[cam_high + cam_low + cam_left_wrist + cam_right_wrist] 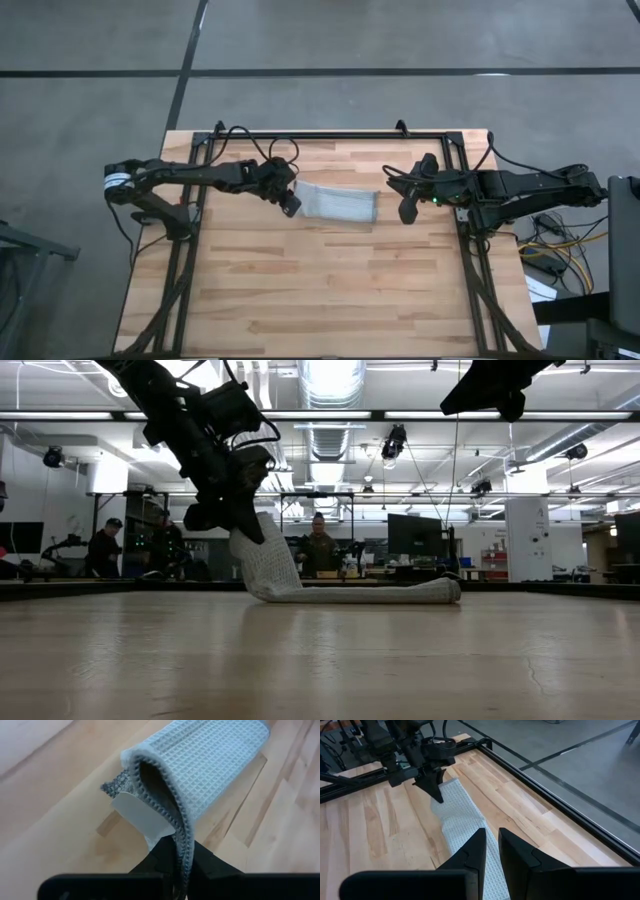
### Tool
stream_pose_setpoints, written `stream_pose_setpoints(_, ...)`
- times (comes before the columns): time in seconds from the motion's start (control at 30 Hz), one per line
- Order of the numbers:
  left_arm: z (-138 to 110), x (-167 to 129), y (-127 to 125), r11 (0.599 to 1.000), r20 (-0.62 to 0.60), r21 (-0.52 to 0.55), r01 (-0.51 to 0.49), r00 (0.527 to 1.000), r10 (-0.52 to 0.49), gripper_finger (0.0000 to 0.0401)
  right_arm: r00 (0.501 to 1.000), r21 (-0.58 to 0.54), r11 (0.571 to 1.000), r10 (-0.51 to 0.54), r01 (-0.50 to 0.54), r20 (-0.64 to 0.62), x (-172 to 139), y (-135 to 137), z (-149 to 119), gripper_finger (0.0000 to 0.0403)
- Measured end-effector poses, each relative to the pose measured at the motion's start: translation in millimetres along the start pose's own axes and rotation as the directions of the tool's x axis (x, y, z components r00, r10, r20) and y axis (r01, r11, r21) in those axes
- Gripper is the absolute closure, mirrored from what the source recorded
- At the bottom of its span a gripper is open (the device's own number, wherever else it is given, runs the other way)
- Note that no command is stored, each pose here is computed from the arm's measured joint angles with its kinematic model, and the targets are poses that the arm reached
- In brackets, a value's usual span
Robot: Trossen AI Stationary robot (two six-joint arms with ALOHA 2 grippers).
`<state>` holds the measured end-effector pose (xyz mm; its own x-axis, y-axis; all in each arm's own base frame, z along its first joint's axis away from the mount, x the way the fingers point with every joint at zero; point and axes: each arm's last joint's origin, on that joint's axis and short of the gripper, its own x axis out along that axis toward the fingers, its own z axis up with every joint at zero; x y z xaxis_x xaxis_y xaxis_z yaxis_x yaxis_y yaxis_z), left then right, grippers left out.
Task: Roll towel
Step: Roll the gray towel
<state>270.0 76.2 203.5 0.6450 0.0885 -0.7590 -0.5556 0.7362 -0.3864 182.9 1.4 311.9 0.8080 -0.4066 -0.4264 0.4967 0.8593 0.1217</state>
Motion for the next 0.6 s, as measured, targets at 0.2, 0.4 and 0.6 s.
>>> stream_pose_setpoints(0.2,0.4,0.0,-0.2,1.0,0.004,-0.015,0.002,1.0,-0.001,0.038,1.0,0.0,1.0,0.0,0.0,0.0,0.0,0.0,0.0,0.0353)
stream_pose_setpoints(0.4,0.7,0.1,-0.8,0.998,0.009,0.06,0.004,1.0,-0.005,0.038,1.0,0.0,1.0,0.0,0.0,0.0,0.0,0.0,0.0,0.0353)
stream_pose_setpoints(0.6,1.7,0.1,0.4,0.999,0.041,0.017,-0.046,0.998,0.045,0.038,1.0,-0.017,1.0,-0.007,0.007,0.028,0.2,-0.2,2.7,0.0353)
